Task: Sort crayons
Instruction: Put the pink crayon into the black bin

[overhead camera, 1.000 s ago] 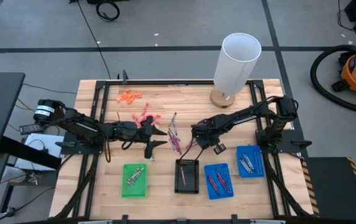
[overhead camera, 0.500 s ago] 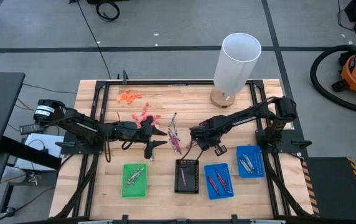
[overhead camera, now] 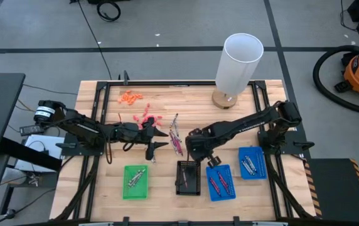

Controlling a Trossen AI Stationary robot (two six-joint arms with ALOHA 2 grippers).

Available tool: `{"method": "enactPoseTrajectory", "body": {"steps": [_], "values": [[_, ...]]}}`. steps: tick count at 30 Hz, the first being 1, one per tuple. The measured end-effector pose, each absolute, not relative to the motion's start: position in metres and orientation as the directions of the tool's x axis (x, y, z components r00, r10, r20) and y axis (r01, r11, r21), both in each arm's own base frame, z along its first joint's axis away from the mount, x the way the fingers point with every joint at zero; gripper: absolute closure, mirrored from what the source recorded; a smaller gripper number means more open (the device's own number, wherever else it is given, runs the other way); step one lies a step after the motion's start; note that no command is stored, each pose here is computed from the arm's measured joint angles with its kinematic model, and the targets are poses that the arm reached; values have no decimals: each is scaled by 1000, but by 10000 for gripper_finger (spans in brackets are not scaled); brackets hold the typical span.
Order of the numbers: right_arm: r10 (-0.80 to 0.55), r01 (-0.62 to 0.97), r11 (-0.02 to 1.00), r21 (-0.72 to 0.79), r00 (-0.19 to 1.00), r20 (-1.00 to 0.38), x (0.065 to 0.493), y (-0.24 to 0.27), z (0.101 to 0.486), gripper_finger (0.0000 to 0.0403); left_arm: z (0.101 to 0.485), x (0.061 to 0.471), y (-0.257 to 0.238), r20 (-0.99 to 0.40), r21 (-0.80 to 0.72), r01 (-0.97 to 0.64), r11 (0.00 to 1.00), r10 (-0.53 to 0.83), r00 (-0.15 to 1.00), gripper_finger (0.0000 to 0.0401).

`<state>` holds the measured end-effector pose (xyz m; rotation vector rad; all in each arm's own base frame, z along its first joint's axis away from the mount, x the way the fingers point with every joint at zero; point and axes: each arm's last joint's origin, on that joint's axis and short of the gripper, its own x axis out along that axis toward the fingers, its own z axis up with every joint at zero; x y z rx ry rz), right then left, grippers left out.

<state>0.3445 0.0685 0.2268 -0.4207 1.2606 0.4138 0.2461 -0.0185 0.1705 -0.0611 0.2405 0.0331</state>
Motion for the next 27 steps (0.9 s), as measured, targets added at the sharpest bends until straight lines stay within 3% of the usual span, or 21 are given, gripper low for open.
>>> {"method": "enactPoseTrajectory", "body": {"steps": [11, 19, 27], "values": [[214, -618, 780, -100, 413, -885, 356, 119, 228, 365, 170, 246, -18, -243, -61, -42, 997, 26, 970, 216], [228, -654, 750, -99, 396, -890, 368, 143, 194, 365, 169, 246, -18, -253, -63, -45, 997, 28, 967, 216], [142, -653, 745, -134, 352, -925, 373, 148, 163, 360, 168, 245, -18, -260, -62, -46, 997, 28, 965, 216]]}}
